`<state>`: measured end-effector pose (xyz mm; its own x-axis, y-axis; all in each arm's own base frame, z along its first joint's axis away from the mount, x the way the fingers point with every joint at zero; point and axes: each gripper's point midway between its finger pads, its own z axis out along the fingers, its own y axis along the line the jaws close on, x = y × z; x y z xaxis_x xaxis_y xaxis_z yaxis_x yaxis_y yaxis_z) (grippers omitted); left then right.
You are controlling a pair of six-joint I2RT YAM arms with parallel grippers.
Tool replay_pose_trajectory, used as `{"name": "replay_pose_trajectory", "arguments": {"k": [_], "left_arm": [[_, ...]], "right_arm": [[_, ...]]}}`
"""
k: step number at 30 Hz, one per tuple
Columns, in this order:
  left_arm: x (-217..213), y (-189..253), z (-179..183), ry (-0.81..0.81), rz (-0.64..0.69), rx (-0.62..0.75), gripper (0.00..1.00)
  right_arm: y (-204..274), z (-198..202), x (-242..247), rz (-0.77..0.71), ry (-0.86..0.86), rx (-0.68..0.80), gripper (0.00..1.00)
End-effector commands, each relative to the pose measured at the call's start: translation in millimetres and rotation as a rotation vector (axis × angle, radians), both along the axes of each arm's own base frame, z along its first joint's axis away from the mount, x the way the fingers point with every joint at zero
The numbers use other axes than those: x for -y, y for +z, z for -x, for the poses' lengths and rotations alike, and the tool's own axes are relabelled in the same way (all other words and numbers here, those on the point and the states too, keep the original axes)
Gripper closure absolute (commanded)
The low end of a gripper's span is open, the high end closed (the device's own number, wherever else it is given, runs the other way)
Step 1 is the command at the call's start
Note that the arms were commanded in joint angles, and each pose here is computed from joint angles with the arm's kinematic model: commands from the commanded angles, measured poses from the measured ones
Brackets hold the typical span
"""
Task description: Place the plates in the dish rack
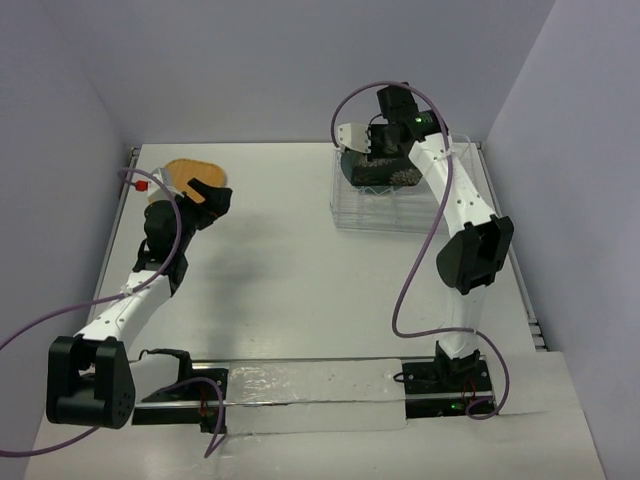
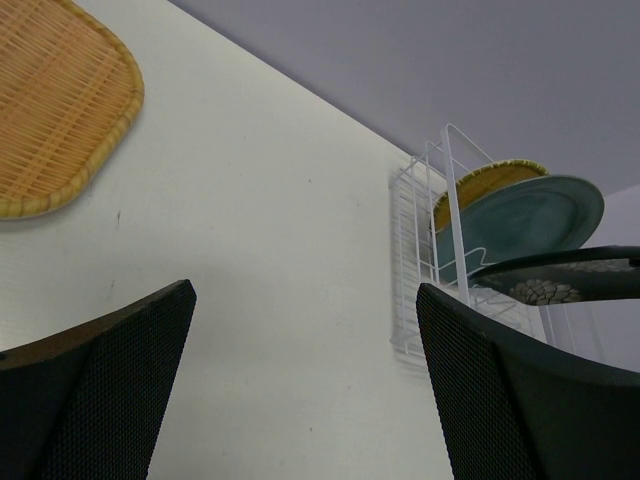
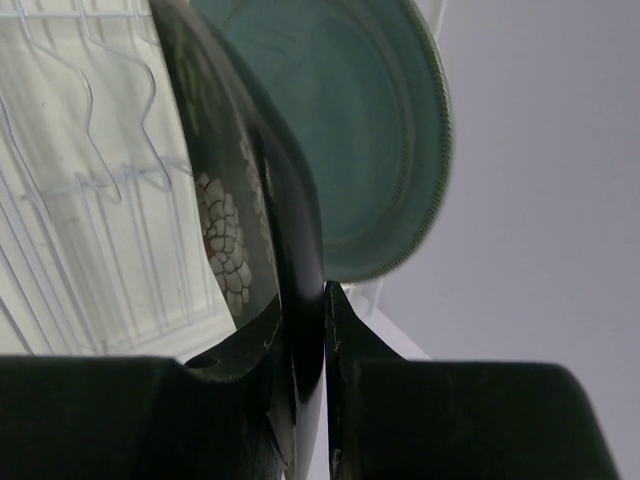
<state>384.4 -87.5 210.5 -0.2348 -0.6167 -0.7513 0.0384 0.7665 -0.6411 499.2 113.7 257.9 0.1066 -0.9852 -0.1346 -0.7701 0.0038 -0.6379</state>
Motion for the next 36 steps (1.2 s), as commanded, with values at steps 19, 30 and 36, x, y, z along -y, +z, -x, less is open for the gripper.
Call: {"name": "replay_pose_trajectory", "arguments": {"k": [19,30,36], "left_arm": [[-8,14,-9,-0.006,-0.002,0.031,0.01],[-7,13,-11,-0.015,0.002,0.019,0.01],[-10,10,-15,0.004,-0.002,-0.004,0.01]], "right_arm": [[-17,-27,-26,-0.075,-0.001,0.063,1.00],[-43,-27,-33,-0.056,0.014,0.013,0.81],[-50,-27,-34,-0.058,0.009,0.001,0.68]]}}
